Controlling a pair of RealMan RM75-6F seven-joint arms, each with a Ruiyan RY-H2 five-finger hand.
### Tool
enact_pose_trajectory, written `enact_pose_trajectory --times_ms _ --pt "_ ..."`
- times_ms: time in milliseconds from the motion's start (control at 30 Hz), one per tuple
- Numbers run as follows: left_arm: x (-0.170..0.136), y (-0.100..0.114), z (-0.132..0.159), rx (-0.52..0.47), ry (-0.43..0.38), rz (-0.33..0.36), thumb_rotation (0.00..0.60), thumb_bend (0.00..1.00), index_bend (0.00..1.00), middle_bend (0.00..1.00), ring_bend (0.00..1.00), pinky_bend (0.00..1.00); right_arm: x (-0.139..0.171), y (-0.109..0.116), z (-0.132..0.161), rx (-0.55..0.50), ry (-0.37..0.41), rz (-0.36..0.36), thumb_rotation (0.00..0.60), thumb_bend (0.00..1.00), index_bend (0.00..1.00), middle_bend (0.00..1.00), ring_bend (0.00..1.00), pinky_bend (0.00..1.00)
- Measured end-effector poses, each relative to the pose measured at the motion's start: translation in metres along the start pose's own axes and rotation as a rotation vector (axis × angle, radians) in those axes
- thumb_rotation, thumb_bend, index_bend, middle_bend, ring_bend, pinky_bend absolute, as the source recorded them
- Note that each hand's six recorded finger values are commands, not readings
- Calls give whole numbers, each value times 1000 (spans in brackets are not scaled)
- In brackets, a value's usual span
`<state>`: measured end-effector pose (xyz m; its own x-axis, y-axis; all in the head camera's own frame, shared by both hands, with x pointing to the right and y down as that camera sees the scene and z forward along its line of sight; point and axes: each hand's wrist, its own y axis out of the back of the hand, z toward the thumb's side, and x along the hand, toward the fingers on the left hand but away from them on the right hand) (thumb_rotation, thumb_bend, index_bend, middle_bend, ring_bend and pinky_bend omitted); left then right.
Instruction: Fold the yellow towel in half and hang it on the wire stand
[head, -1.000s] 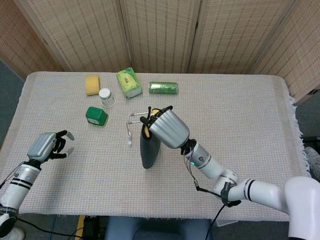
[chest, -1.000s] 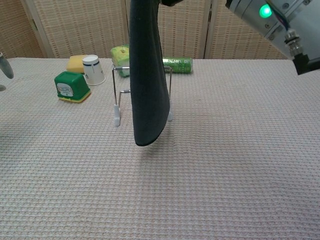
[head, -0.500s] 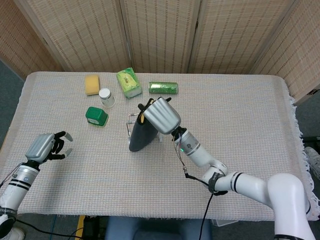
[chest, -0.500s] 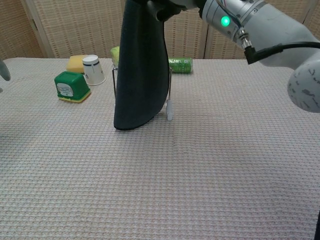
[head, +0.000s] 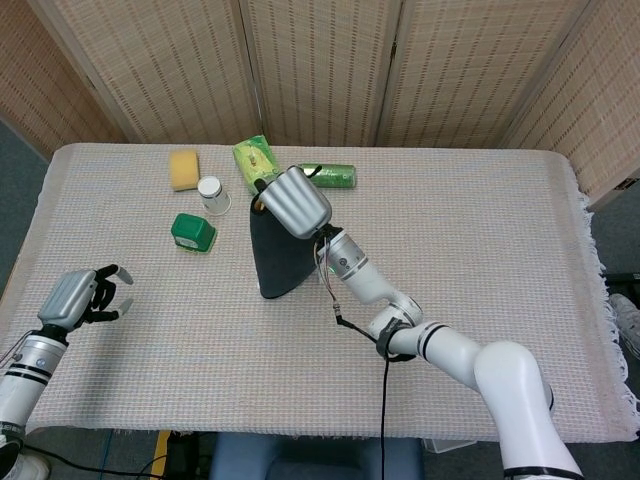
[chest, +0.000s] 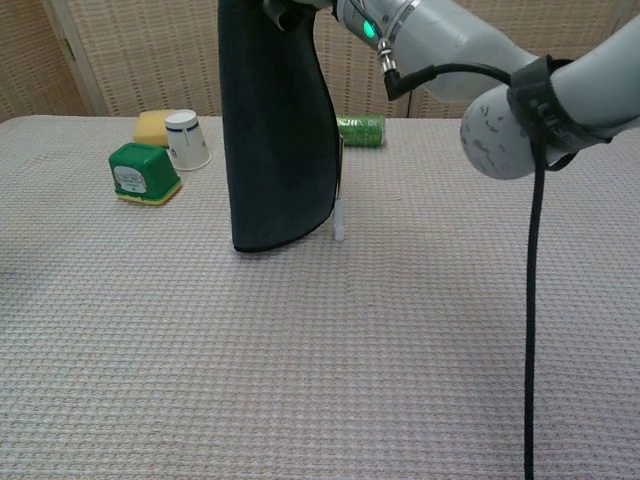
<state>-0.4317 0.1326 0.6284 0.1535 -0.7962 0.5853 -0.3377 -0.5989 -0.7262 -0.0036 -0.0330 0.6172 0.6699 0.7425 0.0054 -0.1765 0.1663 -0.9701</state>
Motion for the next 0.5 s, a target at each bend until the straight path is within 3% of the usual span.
enact_pose_trajectory --times_ms 367,433,500 --pt "-9 0 -10 0 25 -1 600 375 453 889 802 886 -20 -23 13 38 -9 74 600 585 646 909 1000 1000" --pt "-10 -1 -11 0 27 -4 600 375 453 889 802 886 -21 -28 14 46 -13 96 600 575 579 902 1000 1000" --pt "-10 -1 -12 2 30 -8 600 375 453 889 802 886 -22 -33 15 49 -20 114 600 565 440 901 1000 1000"
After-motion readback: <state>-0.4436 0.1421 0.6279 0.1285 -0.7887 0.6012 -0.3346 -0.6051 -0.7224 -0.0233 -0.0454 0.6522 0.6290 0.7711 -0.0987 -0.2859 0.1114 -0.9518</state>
